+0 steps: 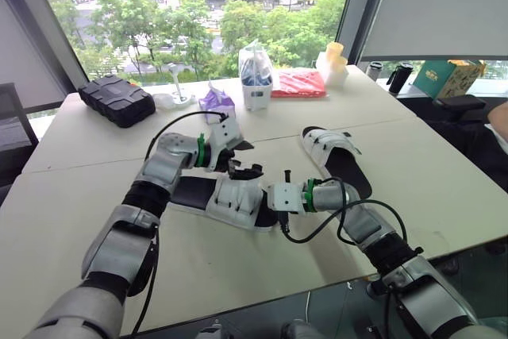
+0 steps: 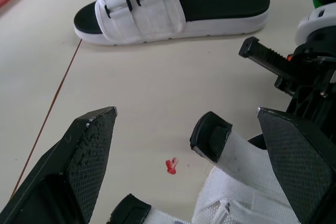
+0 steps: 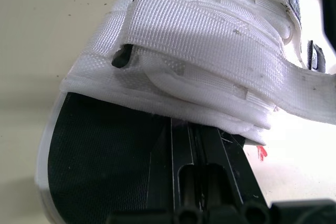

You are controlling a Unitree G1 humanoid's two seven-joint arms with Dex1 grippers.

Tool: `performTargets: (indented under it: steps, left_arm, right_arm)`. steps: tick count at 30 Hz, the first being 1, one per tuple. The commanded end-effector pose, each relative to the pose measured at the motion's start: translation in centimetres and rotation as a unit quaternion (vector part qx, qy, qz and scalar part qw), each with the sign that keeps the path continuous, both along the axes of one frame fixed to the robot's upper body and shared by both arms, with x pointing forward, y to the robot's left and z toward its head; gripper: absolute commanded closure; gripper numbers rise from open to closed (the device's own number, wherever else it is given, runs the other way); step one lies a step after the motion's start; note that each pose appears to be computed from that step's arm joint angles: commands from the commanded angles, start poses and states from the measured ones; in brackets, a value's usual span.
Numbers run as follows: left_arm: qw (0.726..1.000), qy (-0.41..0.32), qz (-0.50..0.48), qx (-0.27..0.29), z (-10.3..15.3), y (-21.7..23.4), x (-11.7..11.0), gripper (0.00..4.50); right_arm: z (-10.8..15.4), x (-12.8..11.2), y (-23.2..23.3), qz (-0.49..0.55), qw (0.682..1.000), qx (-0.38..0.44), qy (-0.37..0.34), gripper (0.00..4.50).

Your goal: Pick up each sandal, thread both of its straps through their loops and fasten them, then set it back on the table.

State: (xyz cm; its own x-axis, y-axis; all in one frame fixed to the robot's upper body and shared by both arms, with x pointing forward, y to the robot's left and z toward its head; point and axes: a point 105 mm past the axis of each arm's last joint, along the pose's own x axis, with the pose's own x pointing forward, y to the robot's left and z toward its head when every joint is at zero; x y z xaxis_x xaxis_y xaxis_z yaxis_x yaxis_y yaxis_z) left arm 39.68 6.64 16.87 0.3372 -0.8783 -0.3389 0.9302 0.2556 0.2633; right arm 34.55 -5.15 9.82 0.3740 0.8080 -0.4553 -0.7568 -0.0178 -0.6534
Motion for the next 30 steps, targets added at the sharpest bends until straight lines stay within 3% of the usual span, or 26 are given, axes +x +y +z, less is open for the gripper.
performTargets:
  steps: [1, 12, 18, 22, 25, 30]
  left_arm:
    - [0.999, -0.034, -0.003, 0.009, 0.9, -0.2, 0.4, 0.06]
    - [0.989, -0.115, 0.007, 0.091, -0.8, -1.5, 2.0, 0.06]
    - [0.979, -0.114, 0.019, 0.168, -2.4, -0.7, 2.9, 0.06]
    - [0.976, -0.107, 0.029, 0.188, -2.7, -0.2, 3.2, 0.06]
    - [0.98, -0.108, 0.039, 0.162, -1.6, 0.0, 3.5, 0.06]
    - [0.994, -0.083, 0.074, -0.003, 4.2, 0.6, 4.1, 0.06]
  right_arm:
    - [-2.2, -0.4, -0.7, -0.011, 0.999, -0.03, 0.031, 4.5]
    - [-2.2, -0.4, -0.8, -0.011, 0.999, -0.03, 0.03, 4.5]
    - [-2.2, -0.4, -0.8, -0.011, 0.999, -0.03, 0.03, 4.5]
    - [-2.2, -0.3, -0.7, -0.011, 0.999, -0.03, 0.029, 4.5]
    - [-2.1, -0.3, -0.7, -0.011, 0.999, -0.029, 0.028, 4.5]
    - [-1.4, -0.1, -0.6, -0.014, 0.999, -0.021, 0.021, 4.5]
